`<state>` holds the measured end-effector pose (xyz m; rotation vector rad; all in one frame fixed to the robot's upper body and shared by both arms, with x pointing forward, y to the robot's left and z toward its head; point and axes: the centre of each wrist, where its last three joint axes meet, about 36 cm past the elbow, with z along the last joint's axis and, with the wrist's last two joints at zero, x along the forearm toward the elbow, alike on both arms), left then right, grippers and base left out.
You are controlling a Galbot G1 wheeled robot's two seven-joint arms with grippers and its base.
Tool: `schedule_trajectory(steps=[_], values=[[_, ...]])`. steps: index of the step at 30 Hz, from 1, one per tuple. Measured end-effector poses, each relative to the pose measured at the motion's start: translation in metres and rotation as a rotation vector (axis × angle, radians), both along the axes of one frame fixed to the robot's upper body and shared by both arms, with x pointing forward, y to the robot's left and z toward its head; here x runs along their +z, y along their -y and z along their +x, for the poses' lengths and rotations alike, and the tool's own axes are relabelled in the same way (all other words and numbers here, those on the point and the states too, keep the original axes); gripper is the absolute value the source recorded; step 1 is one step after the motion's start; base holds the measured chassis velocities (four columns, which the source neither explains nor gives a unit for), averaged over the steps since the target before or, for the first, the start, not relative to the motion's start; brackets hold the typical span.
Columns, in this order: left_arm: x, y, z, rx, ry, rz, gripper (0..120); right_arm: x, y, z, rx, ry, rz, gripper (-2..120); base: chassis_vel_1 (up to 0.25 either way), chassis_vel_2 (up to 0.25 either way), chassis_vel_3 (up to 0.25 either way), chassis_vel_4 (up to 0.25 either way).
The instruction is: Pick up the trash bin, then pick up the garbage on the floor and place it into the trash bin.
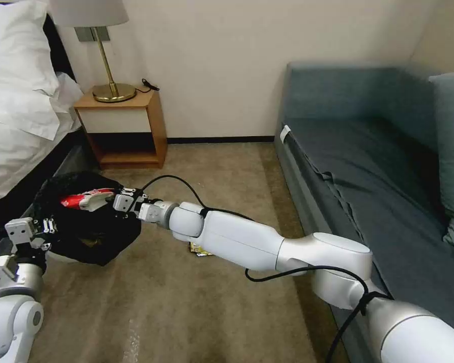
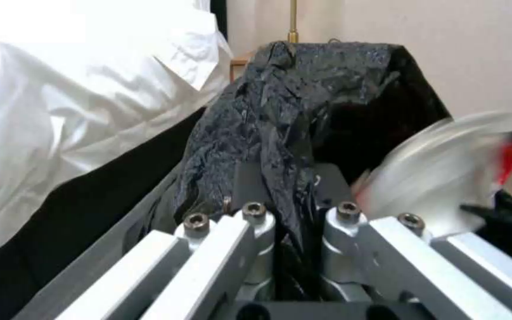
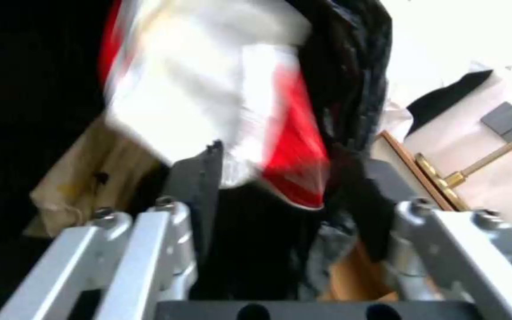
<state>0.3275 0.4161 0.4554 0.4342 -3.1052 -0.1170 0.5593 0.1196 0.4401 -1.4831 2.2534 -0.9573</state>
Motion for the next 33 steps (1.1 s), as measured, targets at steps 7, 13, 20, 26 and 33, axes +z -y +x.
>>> schedule_trajectory(steps=[7, 13, 20, 26, 33], values=[[0.001, 0.000, 0.000, 0.001, 0.003, -0.003, 5, -0.002, -0.004, -0.009, 0.005, 0.001, 0.009, 77, 0.000, 0.000, 0.000, 0.000], [0.005, -0.006, 0.001, 0.014, 0.013, -0.002, 5, 0.015, -0.014, -0.025, -0.045, -0.028, 0.075, 98, 0.000, 0.000, 0.000, 0.000], [0.008, -0.021, 0.004, 0.039, 0.022, -0.006, 5, 0.047, -0.011, -0.047, -0.282, -0.198, 0.216, 100, 0.000, 0.000, 0.000, 0.000], [0.010, -0.028, 0.009, 0.048, 0.028, -0.002, 5, 0.072, 0.008, -0.039, -0.528, -0.384, 0.322, 100, 0.000, 0.000, 0.000, 0.000], [0.013, -0.034, 0.010, 0.052, 0.028, 0.006, 5, 0.063, 0.078, -0.014, -0.801, -0.572, 0.319, 100, 0.000, 0.000, 0.000, 0.000]])
